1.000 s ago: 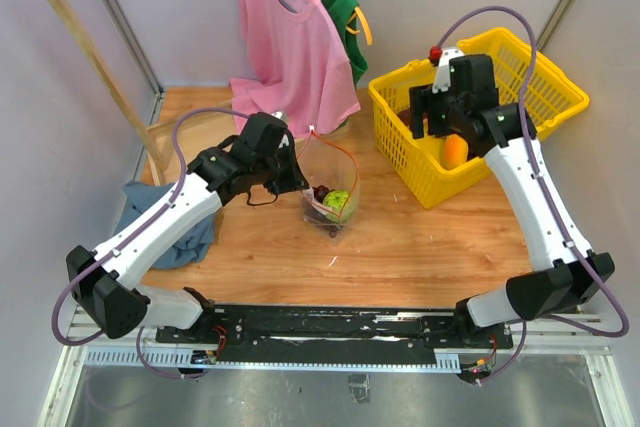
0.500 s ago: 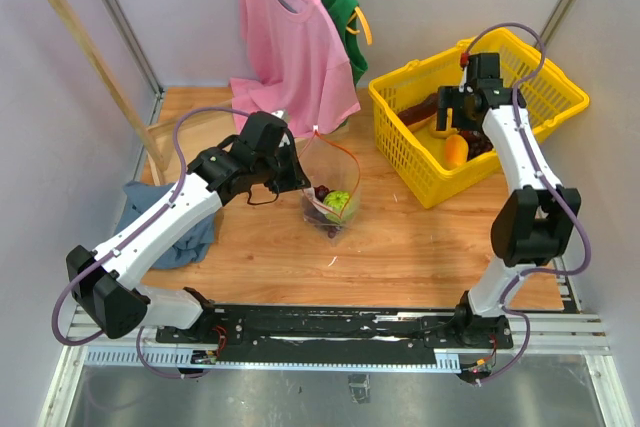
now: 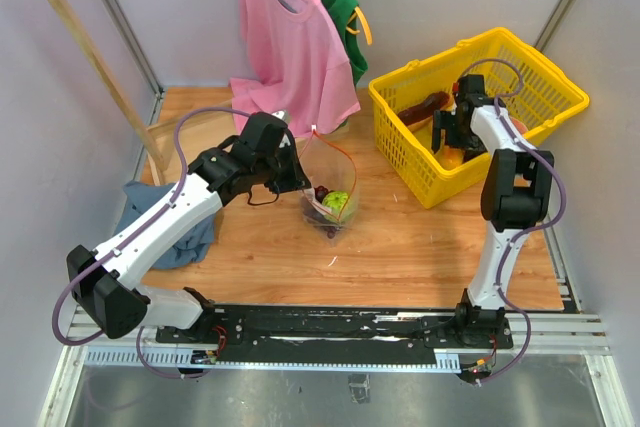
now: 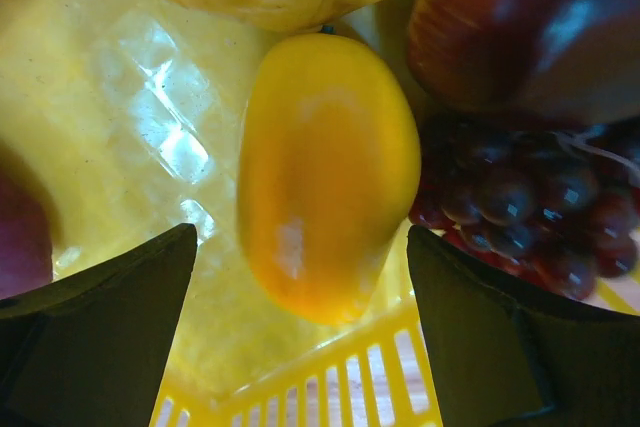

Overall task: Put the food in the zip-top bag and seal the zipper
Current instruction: Pick up the fake fruit from the bin.

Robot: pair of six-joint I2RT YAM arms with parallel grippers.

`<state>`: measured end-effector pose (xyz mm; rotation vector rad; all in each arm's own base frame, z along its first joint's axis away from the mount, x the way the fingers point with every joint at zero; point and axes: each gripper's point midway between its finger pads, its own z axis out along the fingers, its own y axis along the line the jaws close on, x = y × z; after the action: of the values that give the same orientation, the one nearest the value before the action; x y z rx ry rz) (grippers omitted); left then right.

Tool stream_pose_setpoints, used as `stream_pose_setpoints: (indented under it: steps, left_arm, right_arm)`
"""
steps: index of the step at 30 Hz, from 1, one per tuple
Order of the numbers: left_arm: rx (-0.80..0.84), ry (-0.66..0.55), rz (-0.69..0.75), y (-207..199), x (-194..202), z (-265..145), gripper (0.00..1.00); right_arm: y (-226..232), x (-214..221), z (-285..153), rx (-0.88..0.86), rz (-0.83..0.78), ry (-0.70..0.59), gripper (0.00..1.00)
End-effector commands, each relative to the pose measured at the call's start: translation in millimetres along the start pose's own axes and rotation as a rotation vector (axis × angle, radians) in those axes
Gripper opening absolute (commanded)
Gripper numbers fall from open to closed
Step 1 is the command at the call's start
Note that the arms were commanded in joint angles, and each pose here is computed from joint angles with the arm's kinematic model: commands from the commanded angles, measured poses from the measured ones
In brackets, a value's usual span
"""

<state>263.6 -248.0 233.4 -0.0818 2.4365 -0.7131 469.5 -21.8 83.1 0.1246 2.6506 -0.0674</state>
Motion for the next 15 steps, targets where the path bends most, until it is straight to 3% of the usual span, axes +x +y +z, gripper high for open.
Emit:
stream_pose_setpoints:
  steps: [1, 9, 12, 15]
  left_arm:
    - [0.025, -0.016, 0.013, -3.3, -4.1, -1.5, 0.00]
    - [0.021, -0.017, 0.006, -1.0, -2.2, -2.1, 0.00]
    - [0.018, -0.019, 0.004, -0.1, -2.0, -2.3, 0.00]
    - [0.014, -0.024, 0.002, 1.3, -2.0, -3.0, 0.00]
  right_arm:
    - [-6.4, 5.1, 18.8, -0.012, 0.050, 0.041, 0.86]
    - [-0.7, 24.5, 42.9, -0.055, 0.030, 0.087, 0.80]
    - [0.1, 23.5, 42.2, -0.062, 0.026, 0.077, 0.70]
    - [-0.2, 20.0, 38.3, -0.062, 0.033, 0.054, 0.68]
